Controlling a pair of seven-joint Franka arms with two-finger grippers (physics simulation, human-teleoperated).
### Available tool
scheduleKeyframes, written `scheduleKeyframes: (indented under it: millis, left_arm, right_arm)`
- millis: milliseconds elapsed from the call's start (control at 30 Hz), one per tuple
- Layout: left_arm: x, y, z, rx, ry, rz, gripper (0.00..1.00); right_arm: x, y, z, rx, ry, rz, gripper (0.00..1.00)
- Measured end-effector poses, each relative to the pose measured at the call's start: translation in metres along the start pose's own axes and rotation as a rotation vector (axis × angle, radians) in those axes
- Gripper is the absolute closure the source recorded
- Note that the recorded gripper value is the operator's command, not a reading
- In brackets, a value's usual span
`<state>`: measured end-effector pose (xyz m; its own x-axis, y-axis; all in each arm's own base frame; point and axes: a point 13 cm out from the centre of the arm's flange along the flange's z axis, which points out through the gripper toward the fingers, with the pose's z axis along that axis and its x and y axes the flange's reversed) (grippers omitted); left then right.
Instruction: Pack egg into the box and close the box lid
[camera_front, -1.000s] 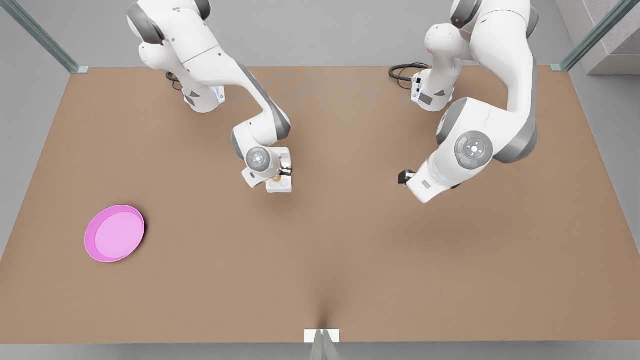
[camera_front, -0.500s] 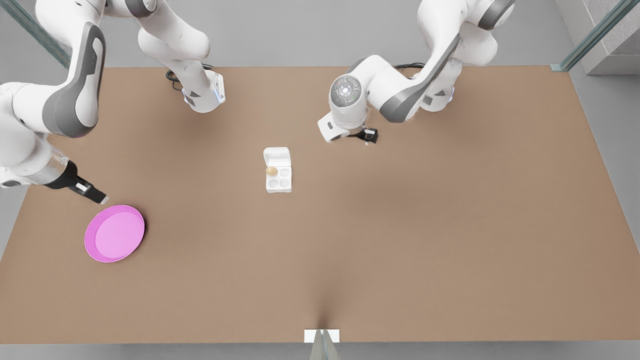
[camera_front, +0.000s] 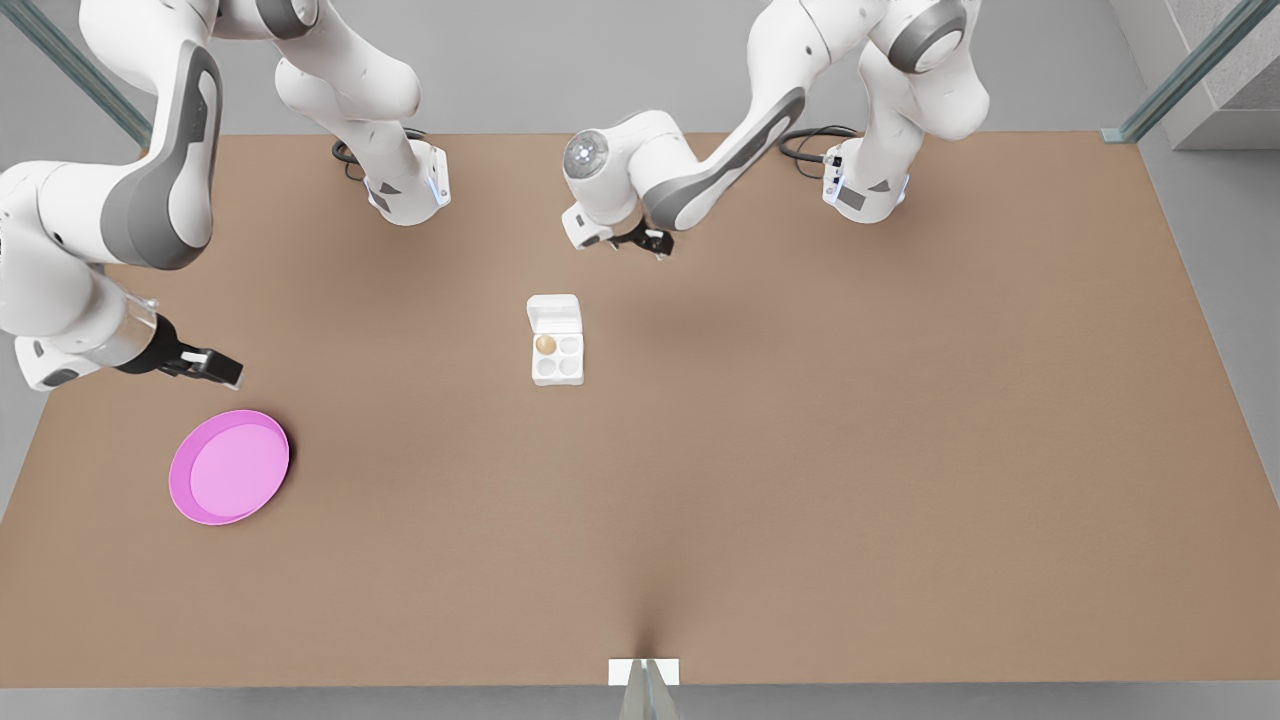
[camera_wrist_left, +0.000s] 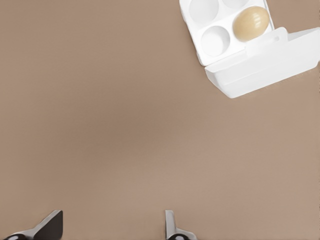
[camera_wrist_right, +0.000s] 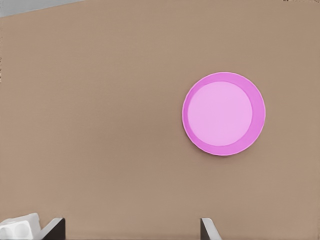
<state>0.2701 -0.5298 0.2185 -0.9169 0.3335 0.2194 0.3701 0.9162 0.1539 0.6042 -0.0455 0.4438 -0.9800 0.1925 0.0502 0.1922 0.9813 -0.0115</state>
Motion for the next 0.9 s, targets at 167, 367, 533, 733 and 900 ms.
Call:
scheduleKeyframes:
  millis: [167,367,533,733,900]
  left_arm:
    - [-0.051,-0.028,0.012,0.063,-0.082,-0.084,0.0]
    - [-0.085,-0.069,0.051,0.115,-0.13,-0.133,0.0]
    - [-0.096,-0.083,0.048,0.164,-0.18,-0.171,0.0]
    - [-0.151,-0.04,0.041,0.18,-0.243,-0.262,0.0]
    - [-0.214,0.052,0.0,0.209,-0.283,-0.403,0.0]
  right_arm:
    - [0.001,0.005,0.0,-0.002,0.001,-0.056,0.0]
    - [0.0,0.013,0.001,0.002,-0.007,-0.114,0.0]
    - [-0.004,0.0,0.001,0.008,-0.012,-0.124,0.0]
    - [-0.005,-0.009,-0.003,0.004,-0.019,-0.138,0.0]
    - [-0.007,-0.008,0.0,-0.002,-0.016,-0.153,0.0]
